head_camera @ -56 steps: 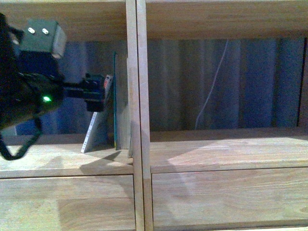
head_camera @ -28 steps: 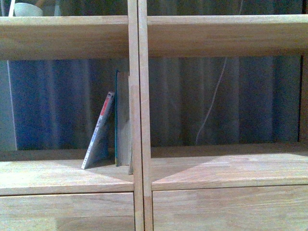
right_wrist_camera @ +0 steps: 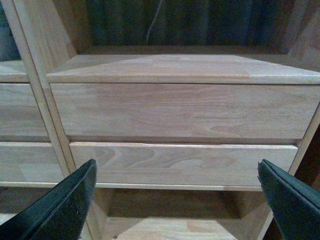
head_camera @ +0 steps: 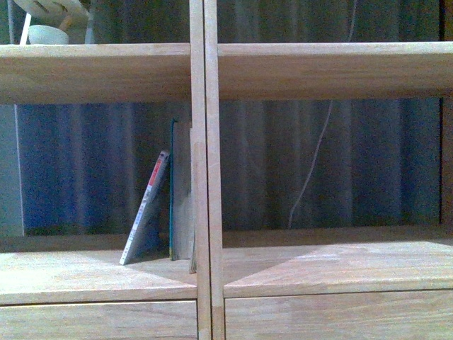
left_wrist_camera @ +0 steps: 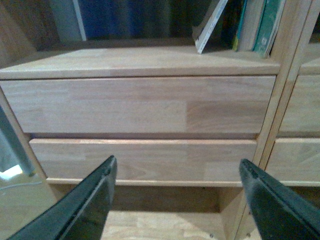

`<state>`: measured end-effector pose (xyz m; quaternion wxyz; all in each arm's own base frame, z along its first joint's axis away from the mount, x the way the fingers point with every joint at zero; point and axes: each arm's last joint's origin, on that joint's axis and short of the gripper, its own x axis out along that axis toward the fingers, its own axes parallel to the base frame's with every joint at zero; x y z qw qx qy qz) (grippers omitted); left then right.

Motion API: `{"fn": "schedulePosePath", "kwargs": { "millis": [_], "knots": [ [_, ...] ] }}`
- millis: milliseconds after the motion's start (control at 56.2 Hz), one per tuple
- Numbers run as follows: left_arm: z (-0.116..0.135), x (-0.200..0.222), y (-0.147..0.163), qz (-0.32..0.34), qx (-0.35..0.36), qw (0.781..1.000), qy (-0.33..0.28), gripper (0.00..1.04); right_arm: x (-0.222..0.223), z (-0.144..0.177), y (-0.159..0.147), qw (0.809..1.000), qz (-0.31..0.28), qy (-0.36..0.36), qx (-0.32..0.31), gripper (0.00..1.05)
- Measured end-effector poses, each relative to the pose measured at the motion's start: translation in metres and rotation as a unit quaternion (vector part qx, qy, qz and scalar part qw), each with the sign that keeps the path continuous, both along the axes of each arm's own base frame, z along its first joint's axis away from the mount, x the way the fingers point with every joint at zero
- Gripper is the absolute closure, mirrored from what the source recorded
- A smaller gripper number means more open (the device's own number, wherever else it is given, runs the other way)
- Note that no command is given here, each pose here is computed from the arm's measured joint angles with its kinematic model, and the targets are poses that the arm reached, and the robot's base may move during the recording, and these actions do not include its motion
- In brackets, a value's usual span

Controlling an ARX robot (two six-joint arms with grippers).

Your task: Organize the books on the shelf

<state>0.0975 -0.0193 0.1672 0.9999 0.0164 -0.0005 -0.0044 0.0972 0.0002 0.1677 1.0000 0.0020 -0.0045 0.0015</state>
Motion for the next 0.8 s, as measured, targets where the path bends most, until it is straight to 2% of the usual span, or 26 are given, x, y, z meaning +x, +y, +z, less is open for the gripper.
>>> {"fn": "schedulePosePath", "kwargs": {
  "millis": [89,160,231,321,623,801],
  "knots": [
    [0.000,0.000,0.004,0.000,-0.008,1.000,-0.002,0.56,0.000,0.000,0.000,1.000,0.000,0.000,0.000,0.07],
    [0.000,0.000,0.008,-0.002,-0.012,1.000,-0.003,0.75,0.000,0.000,0.000,1.000,0.000,0.000,0.000,0.07],
    [0.000,0.000,0.014,-0.014,-0.012,1.000,-0.003,0.88,0.000,0.000,0.000,1.000,0.000,0.000,0.000,0.07],
    [0.000,0.000,0.019,0.005,-0.014,1.000,-0.003,1.02,0.000,0.000,0.000,1.000,0.000,0.000,0.000,0.07],
    [0.000,0.000,0.019,0.003,-0.015,1.000,-0.003,1.01,0.000,0.000,0.000,1.000,0.000,0.000,0.000,0.07],
    [0.000,0.000,0.019,0.003,-0.015,1.000,-0.003,0.70,0.000,0.000,0.000,1.000,0.000,0.000,0.000,0.07]
  ]
}}
